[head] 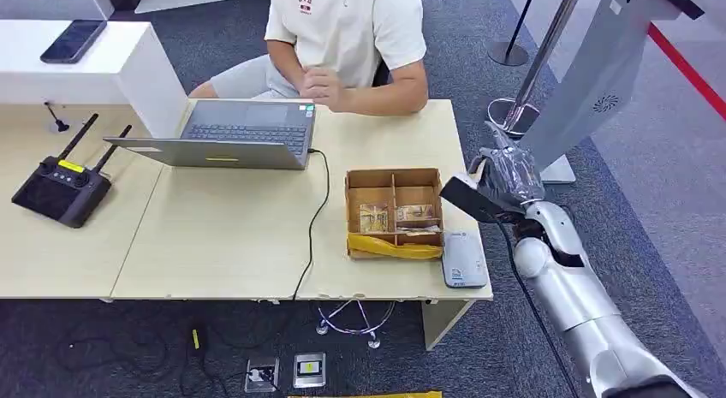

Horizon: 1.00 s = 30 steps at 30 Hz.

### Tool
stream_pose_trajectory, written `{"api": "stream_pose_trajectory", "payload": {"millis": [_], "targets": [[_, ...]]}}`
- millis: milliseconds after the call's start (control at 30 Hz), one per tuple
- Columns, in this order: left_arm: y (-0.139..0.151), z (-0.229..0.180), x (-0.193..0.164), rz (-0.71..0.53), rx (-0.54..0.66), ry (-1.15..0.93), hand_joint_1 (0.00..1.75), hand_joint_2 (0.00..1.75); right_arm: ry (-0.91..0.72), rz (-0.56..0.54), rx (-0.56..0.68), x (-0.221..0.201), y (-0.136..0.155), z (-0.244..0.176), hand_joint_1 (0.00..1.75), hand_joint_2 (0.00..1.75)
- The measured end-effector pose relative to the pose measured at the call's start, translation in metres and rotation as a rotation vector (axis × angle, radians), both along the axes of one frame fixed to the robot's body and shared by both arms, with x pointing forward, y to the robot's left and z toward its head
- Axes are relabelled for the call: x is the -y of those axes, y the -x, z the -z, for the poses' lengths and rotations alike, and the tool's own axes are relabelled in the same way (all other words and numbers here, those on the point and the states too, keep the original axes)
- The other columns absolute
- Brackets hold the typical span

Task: Pass the card to the sensor for recognition and then transmit it.

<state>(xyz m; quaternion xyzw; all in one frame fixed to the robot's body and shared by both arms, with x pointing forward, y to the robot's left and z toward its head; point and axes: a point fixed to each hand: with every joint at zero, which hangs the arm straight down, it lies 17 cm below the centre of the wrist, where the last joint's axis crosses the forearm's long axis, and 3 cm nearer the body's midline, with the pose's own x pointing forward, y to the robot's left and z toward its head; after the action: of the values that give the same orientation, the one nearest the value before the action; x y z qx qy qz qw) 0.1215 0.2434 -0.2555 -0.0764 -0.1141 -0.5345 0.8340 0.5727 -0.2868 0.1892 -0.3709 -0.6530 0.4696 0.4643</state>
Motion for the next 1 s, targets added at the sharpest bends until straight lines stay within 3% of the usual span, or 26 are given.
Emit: {"api": "stream_pose_trajectory", "payload": {"millis": [367, 633, 933, 1000], "targets": [[0.000, 0.000, -0.002, 0.022, 0.003, -0.013, 0.00, 0.00, -0.028, -0.080, 0.031, -0.046, -0.006, -0.017, 1.73, 1.75], [-0.001, 0.001, -0.005, 0.039, 0.004, -0.028, 0.00, 0.00, -0.053, -0.088, 0.033, -0.054, -0.014, -0.022, 1.73, 1.75], [-0.003, 0.000, -0.005, 0.042, 0.008, -0.028, 0.00, 0.00, -0.040, -0.106, 0.065, -0.064, -0.030, -0.037, 1.69, 1.75], [-0.005, 0.000, -0.004, 0.042, 0.011, -0.028, 0.00, 0.00, -0.040, -0.106, 0.072, -0.067, -0.033, -0.040, 1.61, 1.75]]}}
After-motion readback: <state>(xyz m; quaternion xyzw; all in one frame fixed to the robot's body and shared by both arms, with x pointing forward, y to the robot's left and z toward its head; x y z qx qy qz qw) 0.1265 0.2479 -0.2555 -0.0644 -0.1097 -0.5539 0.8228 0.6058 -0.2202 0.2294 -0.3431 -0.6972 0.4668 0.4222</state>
